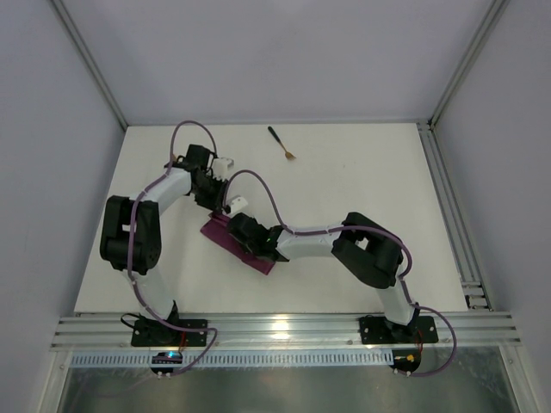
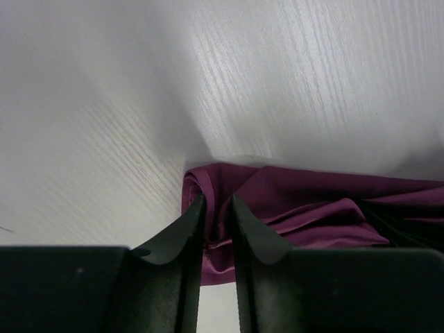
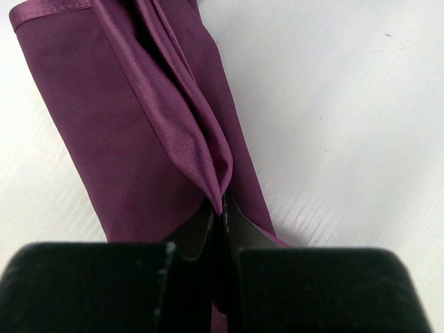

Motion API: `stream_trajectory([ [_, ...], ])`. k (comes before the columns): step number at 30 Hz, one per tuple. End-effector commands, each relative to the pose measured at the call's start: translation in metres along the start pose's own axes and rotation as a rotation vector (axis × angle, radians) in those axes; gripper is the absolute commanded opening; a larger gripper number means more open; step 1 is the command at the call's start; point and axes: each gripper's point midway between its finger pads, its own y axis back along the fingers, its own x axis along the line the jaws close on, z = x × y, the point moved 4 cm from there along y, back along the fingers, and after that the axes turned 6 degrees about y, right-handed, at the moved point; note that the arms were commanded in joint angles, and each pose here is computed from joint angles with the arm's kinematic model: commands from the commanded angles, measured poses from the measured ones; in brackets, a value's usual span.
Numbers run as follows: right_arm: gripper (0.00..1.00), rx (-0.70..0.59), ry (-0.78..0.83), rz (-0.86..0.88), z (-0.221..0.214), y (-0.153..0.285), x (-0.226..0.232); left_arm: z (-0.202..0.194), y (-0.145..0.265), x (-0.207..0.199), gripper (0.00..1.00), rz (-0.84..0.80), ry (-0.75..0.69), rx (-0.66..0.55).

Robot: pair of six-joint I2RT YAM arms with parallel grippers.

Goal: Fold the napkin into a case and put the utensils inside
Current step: Fold the 2/3-rectangle-folded napkin at the center of the board.

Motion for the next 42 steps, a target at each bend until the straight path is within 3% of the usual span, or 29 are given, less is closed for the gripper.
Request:
stream_trajectory([
  [1,0.04,0.125,0.033,-0.052,-0.038,-0.009,-0.006,0.004,0.012,-0.006,0.2,-0.01,-0.024,-0.041],
  [3,0.04,0.129,0.029,-0.057,-0.038,-0.009,-0.005,-0.003,0.009,-0.004,0.08,-0.014,-0.03,-0.02],
  [6,0.04,0.124,0.014,-0.07,-0.035,-0.009,-0.006,-0.015,0.007,-0.003,0.0,-0.01,-0.045,0.016],
  [9,0.07,0.114,0.002,-0.08,-0.029,-0.007,-0.007,-0.023,0.008,-0.002,0.0,-0.004,-0.063,0.02],
  [13,0.29,0.107,0.007,-0.081,-0.021,-0.002,-0.007,-0.033,0.006,0.001,0.0,0.007,-0.103,0.017],
  [17,0.45,0.075,0.021,-0.061,-0.006,0.009,-0.006,-0.042,0.002,0.004,0.0,0.019,-0.124,0.014],
  [26,0.59,-0.023,0.046,0.066,0.029,0.071,0.004,-0.05,0.01,0.001,0.0,0.021,-0.155,-0.043],
  [30,0.59,-0.035,-0.022,0.143,0.022,0.095,0.003,-0.053,0.011,-0.001,0.0,0.015,-0.153,-0.053],
  [33,0.48,-0.048,-0.077,0.221,0.011,0.106,0.008,-0.054,0.011,-0.002,0.0,0.012,-0.148,-0.056],
  [34,0.39,-0.065,-0.101,0.24,0.013,0.106,0.011,-0.054,0.011,-0.002,0.0,0.012,-0.148,-0.057],
  [38,0.21,-0.037,-0.19,0.282,-0.009,0.099,0.01,-0.055,0.011,-0.001,0.0,0.02,-0.144,-0.067],
  [42,0.12,-0.041,-0.322,0.31,-0.015,0.085,0.0,-0.057,0.015,-0.002,0.0,0.024,-0.147,-0.081],
])
